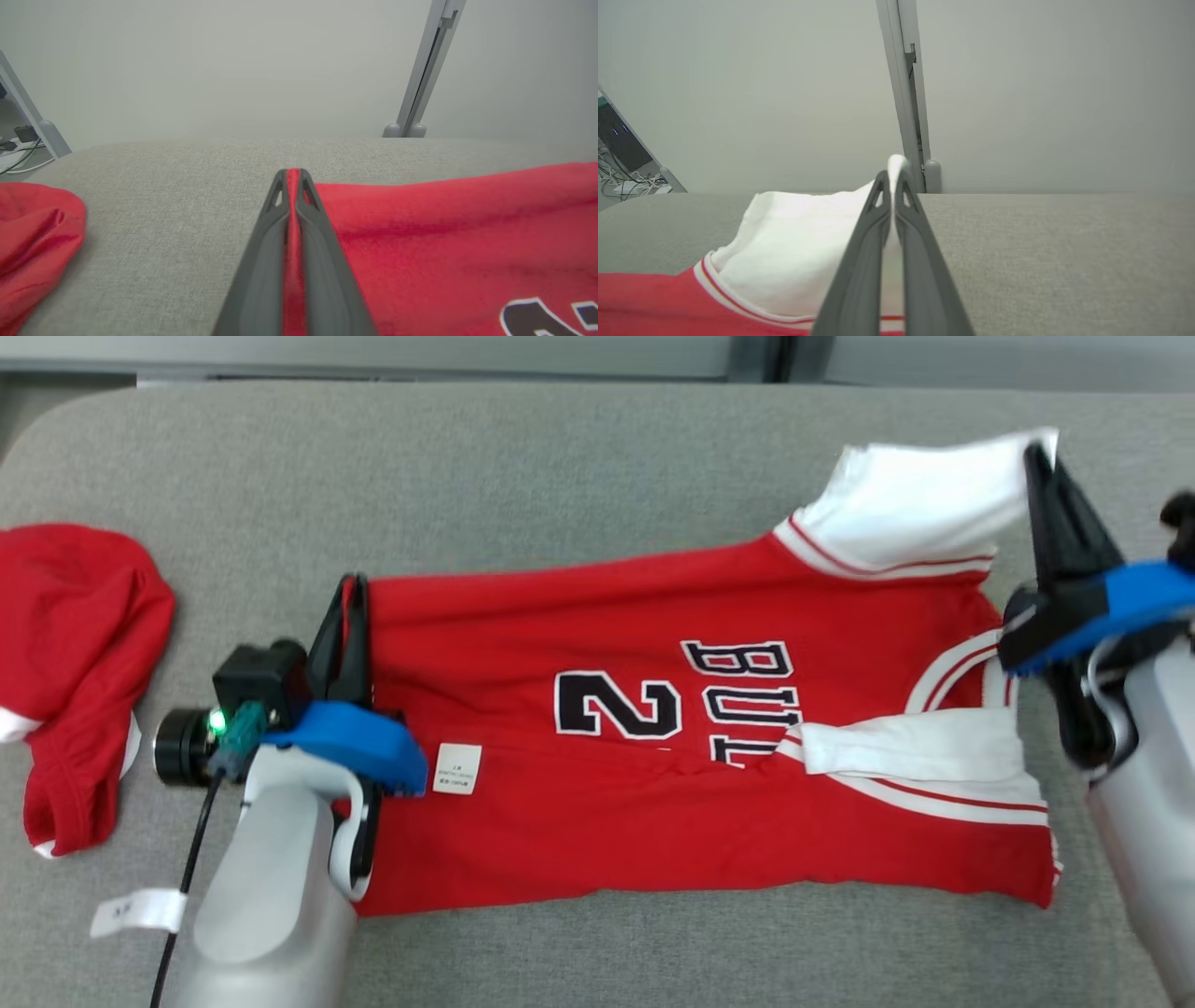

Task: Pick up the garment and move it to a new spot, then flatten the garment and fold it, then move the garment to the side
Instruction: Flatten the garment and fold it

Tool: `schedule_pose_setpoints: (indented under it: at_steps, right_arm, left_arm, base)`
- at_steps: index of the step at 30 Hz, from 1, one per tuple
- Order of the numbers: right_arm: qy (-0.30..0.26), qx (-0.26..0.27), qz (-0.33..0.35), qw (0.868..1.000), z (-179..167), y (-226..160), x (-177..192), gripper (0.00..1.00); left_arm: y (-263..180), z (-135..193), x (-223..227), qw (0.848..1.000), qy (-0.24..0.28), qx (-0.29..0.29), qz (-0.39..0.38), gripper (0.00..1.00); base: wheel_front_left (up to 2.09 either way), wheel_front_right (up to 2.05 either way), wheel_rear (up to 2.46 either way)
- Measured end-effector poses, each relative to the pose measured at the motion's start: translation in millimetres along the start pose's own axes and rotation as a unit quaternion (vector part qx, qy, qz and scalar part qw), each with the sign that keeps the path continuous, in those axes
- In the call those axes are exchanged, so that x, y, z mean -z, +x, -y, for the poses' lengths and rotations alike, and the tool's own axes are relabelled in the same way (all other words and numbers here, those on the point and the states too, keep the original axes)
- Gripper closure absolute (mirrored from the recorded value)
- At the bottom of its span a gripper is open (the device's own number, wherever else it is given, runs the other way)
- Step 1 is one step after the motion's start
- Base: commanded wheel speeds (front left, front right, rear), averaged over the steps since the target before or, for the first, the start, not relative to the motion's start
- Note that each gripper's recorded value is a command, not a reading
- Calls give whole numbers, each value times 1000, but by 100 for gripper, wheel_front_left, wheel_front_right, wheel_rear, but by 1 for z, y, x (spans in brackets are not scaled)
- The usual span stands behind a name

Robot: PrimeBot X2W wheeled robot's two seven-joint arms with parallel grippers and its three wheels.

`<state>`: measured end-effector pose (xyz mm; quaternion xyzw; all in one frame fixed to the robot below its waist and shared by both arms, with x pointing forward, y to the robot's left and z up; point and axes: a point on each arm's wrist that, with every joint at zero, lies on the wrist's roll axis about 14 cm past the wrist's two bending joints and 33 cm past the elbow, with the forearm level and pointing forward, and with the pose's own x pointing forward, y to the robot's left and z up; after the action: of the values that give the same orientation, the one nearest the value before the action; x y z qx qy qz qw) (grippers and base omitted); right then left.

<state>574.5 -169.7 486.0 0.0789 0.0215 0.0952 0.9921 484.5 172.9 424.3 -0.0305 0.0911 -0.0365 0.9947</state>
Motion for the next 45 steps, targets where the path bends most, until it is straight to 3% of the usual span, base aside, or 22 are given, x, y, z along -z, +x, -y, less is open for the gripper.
schedule_pose_setpoints:
  at_steps: [4, 9, 15, 16, 17, 18, 19, 32, 45]
  right_arm:
    - [31, 13, -6, 999, 5, -44, 10, 100]
    - [73, 27, -51, 996, -3, -102, 49, 100]
    - [93, 44, -77, 992, -7, -140, 68, 100]
    - [94, 45, -82, 991, -7, -144, 71, 100]
    - [95, 47, -86, 991, -8, -148, 74, 100]
    - [95, 50, -88, 990, -8, -151, 75, 49]
    - [77, 51, -88, 992, -6, -155, 74, 0]
    - [-15, 67, -30, 997, -9, -181, 41, 0]
    - [-10, 73, -58, 996, -19, -197, 63, 0]
  left_arm:
    - [-19, 6, 9, 1000, 0, 5, -11, 100]
    - [-46, 10, 31, 999, -8, 3, -39, 100]
    - [-72, 12, 47, 998, -20, -4, -59, 100]
    - [-75, 12, 48, 998, -22, -6, -60, 86]
    - [-79, 13, 49, 998, -22, -6, -61, 56]
    - [-82, 12, 49, 998, -20, -8, -61, 3]
    - [-90, 10, 49, 998, -18, -16, -59, 0]
    - [-129, 9, 18, 999, 13, -31, 9, 0]
    - [-150, 23, 35, 1000, -7, -20, -10, 0]
  base:
    - [0, 0, 0]
    - [0, 0, 0]
    - [0, 0, 0]
    - [0, 0, 0]
    - [0, 0, 0]
    - [0, 0, 0]
    - [0, 0, 0]
    - [0, 0, 0]
    - [0, 0, 0]
